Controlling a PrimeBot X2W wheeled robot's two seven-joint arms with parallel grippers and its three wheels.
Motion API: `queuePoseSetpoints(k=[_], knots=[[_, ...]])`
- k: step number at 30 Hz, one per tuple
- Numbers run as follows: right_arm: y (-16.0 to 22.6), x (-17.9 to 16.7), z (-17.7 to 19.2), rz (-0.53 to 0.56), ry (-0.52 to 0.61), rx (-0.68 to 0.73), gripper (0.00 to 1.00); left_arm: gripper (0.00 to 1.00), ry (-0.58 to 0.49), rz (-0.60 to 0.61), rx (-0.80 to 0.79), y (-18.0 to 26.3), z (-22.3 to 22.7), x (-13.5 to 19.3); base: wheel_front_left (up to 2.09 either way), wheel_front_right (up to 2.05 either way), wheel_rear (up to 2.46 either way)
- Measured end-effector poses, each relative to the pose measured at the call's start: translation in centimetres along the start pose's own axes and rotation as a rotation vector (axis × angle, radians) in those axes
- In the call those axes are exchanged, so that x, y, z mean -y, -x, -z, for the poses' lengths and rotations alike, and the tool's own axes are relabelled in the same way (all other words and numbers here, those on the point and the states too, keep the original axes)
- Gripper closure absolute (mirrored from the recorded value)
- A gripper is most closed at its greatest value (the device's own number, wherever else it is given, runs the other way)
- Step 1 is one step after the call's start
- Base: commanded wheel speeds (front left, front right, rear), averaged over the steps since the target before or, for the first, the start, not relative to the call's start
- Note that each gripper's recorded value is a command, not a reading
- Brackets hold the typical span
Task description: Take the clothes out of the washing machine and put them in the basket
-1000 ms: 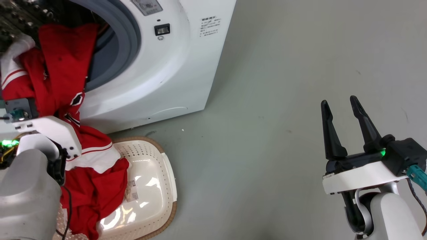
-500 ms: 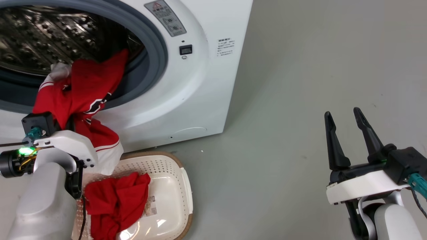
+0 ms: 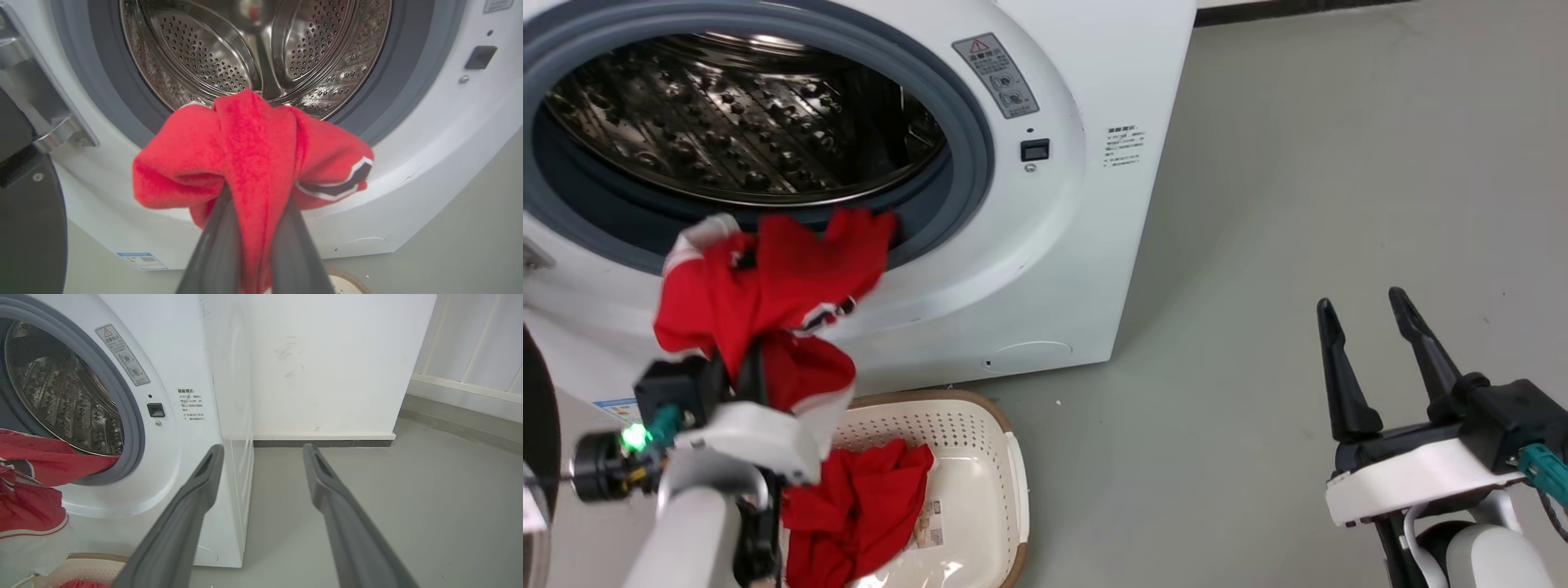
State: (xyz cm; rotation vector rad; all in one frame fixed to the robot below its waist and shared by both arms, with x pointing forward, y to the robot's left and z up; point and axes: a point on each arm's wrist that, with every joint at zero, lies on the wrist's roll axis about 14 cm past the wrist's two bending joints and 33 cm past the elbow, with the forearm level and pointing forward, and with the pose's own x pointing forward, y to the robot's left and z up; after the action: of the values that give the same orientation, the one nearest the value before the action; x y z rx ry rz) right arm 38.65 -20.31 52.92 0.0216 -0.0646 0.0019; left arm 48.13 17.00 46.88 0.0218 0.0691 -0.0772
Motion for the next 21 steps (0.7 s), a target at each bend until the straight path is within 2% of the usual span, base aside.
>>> queuePoseSetpoints(k=[12, 21], knots=[[-0.4, -2.0, -0.2, -0.061, 0.008, -0.01, 0.0, 1.0, 0.093, -0.019, -0.186, 8.2, 4.3, 1.7, 0.0, 0.0, 0.0], [-1.3, -2.7, 0.9, -0.083, 0.016, -0.042, 0.0, 1.0, 0.152, -0.053, -0.331, 10.0, 9.3, 2.4, 0.0, 0.0, 0.0]])
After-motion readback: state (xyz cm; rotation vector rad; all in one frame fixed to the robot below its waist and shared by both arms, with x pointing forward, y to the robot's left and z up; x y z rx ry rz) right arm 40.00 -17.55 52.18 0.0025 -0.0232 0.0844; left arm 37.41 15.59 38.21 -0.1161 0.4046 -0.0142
